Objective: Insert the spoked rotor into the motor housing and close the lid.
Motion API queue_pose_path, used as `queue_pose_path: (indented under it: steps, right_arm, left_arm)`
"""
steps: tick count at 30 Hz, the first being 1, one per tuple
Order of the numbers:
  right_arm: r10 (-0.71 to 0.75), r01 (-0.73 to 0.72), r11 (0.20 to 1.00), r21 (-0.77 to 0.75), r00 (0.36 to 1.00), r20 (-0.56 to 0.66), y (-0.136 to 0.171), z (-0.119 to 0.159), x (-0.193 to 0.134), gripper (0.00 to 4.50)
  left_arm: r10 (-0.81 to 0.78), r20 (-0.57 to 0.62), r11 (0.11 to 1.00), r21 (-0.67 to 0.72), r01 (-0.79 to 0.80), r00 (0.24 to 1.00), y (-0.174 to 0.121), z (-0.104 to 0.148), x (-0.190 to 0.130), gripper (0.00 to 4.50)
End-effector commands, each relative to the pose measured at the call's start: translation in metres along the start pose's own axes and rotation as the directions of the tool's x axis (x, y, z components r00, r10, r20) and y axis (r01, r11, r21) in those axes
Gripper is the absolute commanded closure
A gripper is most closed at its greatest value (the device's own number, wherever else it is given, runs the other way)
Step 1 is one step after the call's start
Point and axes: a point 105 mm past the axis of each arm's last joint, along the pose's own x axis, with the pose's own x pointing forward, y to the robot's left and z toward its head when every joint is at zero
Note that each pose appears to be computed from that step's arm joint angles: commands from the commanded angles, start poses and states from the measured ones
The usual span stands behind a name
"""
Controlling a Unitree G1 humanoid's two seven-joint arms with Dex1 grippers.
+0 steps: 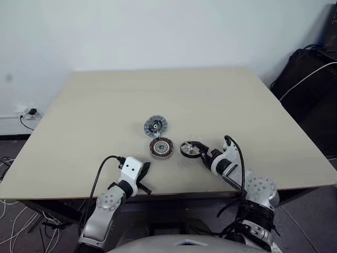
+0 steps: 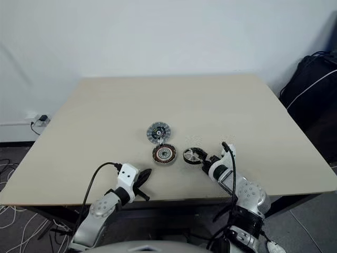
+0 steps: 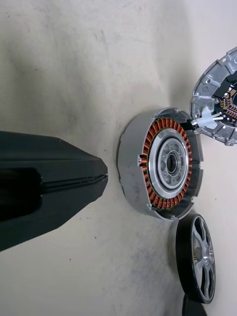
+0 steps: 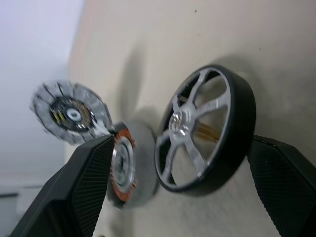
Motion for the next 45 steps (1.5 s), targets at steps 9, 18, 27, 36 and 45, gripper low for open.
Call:
queue_pose_path:
  steps: [9, 18, 27, 36, 45]
  right_arm:
    - [0.027, -0.026, 0.996, 0.080, 1.000, -0.002, 0.003, -0.007, 0.011, 2.31]
    - [-0.055, 0.056, 0.998, 0.028, 0.997, -0.046, -0.014, -0.017, 0.002, 4.08]
    - [0.126, -0.128, 0.991, 0.034, 0.990, 0.055, 0.022, -0.008, -0.001, 4.08]
    - [0.328, -0.330, 0.944, 0.015, 0.941, 0.083, 0.076, -0.019, 0.014, 4.08]
    - [0.405, -0.404, 0.914, 0.038, 0.910, -0.082, 0.104, -0.057, 0.041, 4.08]
  left_arm:
    - [-0.007, 0.061, 1.000, 0.019, 0.006, 0.998, 0.002, 0.019, 0.003, 4.50]
    - [0.001, 0.057, 1.000, 0.013, -0.002, 0.998, 0.002, 0.017, 0.002, 4.50]
    - [-0.007, 0.051, 1.000, 0.013, 0.006, 0.999, 0.000, 0.015, 0.002, 4.50]
    - [-0.006, 0.059, 1.000, 0.017, 0.005, 0.998, 0.000, 0.017, 0.000, 4.50]
    - [0.002, 0.059, 1.000, 0.016, -0.003, 0.998, 0.000, 0.017, -0.004, 4.50]
